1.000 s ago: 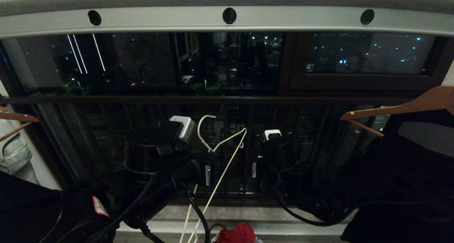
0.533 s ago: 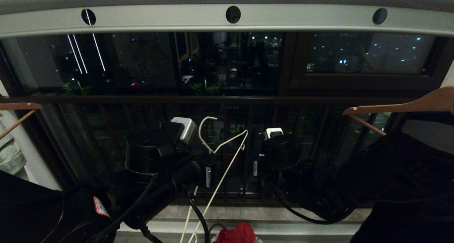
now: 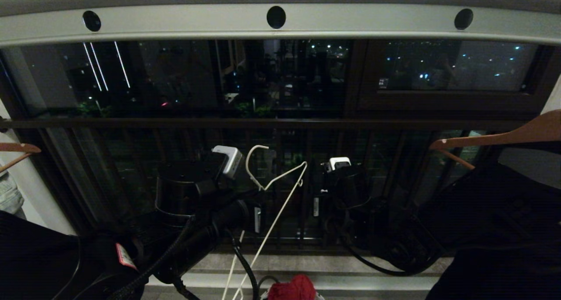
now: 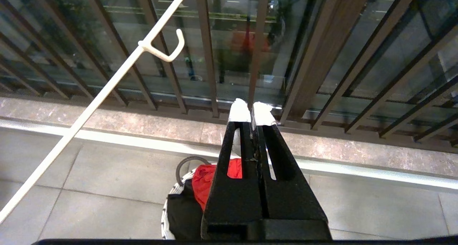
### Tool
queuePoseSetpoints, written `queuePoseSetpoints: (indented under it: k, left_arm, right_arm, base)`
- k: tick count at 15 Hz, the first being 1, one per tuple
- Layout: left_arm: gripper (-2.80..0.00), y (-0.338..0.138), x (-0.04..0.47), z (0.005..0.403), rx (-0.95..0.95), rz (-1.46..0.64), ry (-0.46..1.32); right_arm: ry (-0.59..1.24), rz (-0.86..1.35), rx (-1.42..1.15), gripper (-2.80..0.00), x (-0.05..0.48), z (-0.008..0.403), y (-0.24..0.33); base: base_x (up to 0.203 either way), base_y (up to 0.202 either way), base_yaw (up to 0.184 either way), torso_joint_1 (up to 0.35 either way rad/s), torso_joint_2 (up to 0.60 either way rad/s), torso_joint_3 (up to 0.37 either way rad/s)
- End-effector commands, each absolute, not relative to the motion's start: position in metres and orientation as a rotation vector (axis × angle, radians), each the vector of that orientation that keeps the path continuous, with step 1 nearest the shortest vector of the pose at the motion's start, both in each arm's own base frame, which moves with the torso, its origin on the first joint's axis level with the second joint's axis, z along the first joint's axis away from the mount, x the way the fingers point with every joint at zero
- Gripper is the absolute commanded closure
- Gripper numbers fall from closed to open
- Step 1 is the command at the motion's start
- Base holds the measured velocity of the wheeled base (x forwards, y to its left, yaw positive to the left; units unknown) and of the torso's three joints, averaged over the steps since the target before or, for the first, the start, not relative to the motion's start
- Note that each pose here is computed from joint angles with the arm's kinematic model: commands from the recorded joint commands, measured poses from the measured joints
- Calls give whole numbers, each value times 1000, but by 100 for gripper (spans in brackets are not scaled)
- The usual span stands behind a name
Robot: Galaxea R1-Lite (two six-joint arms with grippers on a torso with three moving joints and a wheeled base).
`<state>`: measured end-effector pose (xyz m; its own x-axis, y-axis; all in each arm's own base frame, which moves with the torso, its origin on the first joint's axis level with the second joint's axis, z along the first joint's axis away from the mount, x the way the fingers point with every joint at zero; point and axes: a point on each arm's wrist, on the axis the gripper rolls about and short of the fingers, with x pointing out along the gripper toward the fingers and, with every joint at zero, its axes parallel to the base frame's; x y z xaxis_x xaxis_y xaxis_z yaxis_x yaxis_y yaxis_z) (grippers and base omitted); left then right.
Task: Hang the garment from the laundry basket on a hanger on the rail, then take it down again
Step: Put clothes in the basket
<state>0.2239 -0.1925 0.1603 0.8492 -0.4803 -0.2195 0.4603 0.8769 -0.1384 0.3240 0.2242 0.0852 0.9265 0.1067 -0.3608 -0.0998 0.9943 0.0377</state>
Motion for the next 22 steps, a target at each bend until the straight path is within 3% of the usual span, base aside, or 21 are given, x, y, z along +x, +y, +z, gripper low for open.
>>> queuePoseSetpoints:
  k: [1, 8, 22]
  left_arm:
    - [0, -192, 223, 161, -87, -493, 247]
    - [0, -191, 221, 164, -72, -493, 237]
    - [0, -184, 221, 156, -45, -477, 275]
  right_arm:
    - [366, 104, 23, 0, 324, 86, 224]
    - [363, 103, 23, 0, 324, 88, 224]
    - [363, 104, 22, 0, 324, 88, 223]
  base:
    - [0, 0, 0, 0, 0, 0]
    - [0, 0, 0, 0, 0, 9]
    - [0, 0, 0, 1, 2, 124]
